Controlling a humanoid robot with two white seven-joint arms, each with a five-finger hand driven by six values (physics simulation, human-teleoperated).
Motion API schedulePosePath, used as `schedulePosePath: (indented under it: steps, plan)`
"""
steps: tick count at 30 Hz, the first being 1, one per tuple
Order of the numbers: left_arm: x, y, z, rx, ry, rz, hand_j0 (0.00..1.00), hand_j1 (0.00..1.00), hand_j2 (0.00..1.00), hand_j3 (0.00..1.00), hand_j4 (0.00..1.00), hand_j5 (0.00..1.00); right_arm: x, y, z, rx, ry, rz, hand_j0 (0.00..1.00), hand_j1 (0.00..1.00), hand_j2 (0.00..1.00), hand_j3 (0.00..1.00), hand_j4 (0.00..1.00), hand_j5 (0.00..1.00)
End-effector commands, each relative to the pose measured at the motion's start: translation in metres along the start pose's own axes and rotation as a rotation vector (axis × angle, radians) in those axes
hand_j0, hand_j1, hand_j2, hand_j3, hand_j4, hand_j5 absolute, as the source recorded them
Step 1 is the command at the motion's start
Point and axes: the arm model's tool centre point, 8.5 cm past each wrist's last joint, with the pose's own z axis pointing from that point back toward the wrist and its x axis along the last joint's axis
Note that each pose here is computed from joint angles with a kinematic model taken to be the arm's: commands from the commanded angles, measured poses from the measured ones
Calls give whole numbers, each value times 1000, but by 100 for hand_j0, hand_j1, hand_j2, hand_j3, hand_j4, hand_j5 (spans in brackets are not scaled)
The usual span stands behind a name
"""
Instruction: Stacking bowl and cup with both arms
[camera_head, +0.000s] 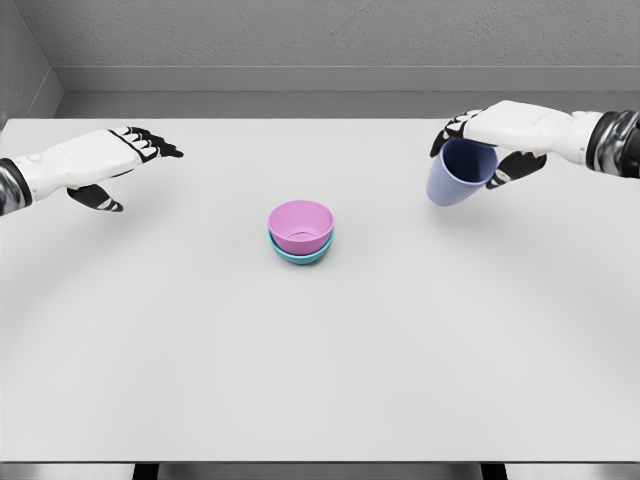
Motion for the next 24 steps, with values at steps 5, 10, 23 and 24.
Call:
schedulePosePath:
  steps: [5, 10, 23, 24]
  plan:
    - [-4, 2, 6, 0, 12, 0, 100, 100, 100, 100, 100, 100, 16, -10, -1, -20, -40, 33, 64, 64, 64, 64, 64, 64]
    - [-5, 1, 7, -2, 14, -1, 100, 100, 100, 100, 100, 100, 22, -16, -3, -32, -55, 44, 64, 64, 64, 64, 64, 64]
    - [-5, 2, 7, 0, 13, -1, 100, 100, 100, 100, 100, 100, 54, -33, -18, -73, -147, 85, 64, 64, 64, 64, 64, 64]
    - [-5, 1, 7, -2, 13, -1, 100, 100, 100, 100, 100, 100, 57, -33, -20, -76, -155, 85, 64, 64, 64, 64, 64, 64]
